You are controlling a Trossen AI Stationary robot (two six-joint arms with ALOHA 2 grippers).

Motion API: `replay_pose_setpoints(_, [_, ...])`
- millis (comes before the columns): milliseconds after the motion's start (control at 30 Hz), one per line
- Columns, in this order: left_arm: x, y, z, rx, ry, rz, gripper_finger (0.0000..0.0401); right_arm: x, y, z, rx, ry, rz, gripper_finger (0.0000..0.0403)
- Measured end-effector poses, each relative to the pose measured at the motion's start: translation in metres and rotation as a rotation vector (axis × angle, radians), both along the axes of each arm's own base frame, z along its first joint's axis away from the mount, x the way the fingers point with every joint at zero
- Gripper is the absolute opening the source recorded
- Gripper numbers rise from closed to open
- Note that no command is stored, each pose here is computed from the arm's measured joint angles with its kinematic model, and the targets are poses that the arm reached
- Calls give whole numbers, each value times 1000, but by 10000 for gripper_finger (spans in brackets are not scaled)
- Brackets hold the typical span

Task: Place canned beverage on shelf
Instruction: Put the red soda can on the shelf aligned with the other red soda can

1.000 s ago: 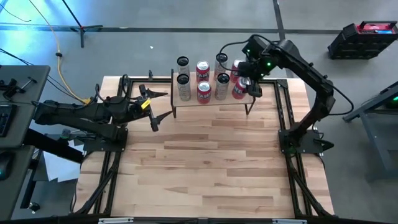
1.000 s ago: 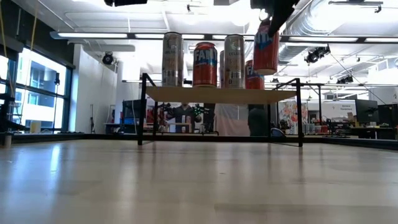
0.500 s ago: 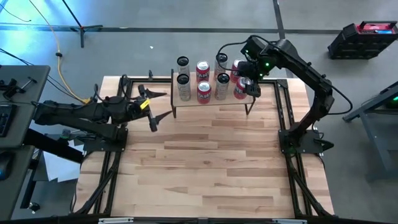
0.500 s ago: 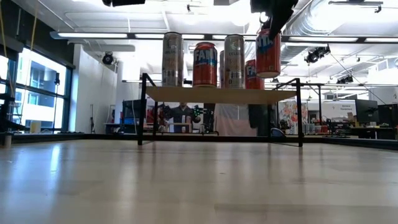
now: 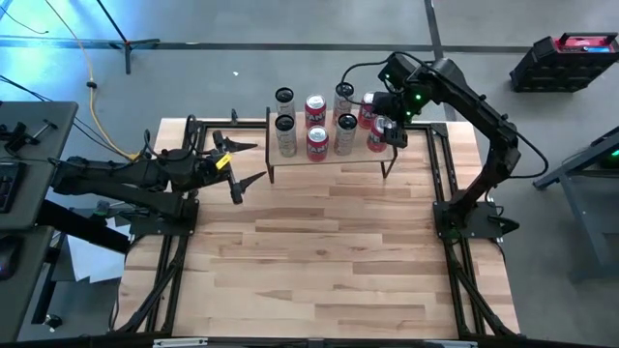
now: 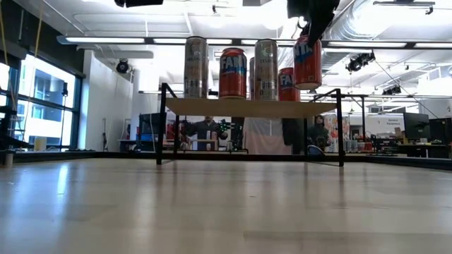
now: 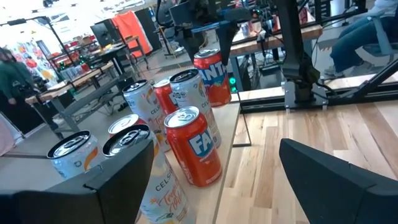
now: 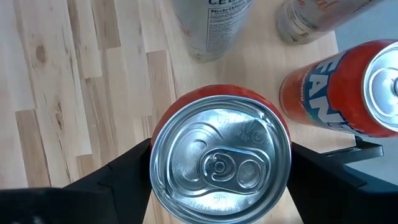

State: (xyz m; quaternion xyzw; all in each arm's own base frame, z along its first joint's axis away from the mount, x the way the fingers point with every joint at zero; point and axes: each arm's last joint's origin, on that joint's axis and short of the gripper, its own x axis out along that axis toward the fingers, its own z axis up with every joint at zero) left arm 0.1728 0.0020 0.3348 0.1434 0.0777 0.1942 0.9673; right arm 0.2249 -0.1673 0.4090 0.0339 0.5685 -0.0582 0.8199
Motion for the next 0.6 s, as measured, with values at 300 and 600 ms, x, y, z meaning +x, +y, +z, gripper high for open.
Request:
replay_pose_setpoints(300, [0,0,0,1,0,0,340,1,0,0,7,-20,5,296])
replay_pose_setpoints(600, [0,0,0,1,0,0,340,13,-9,-11,37,-5,8,296])
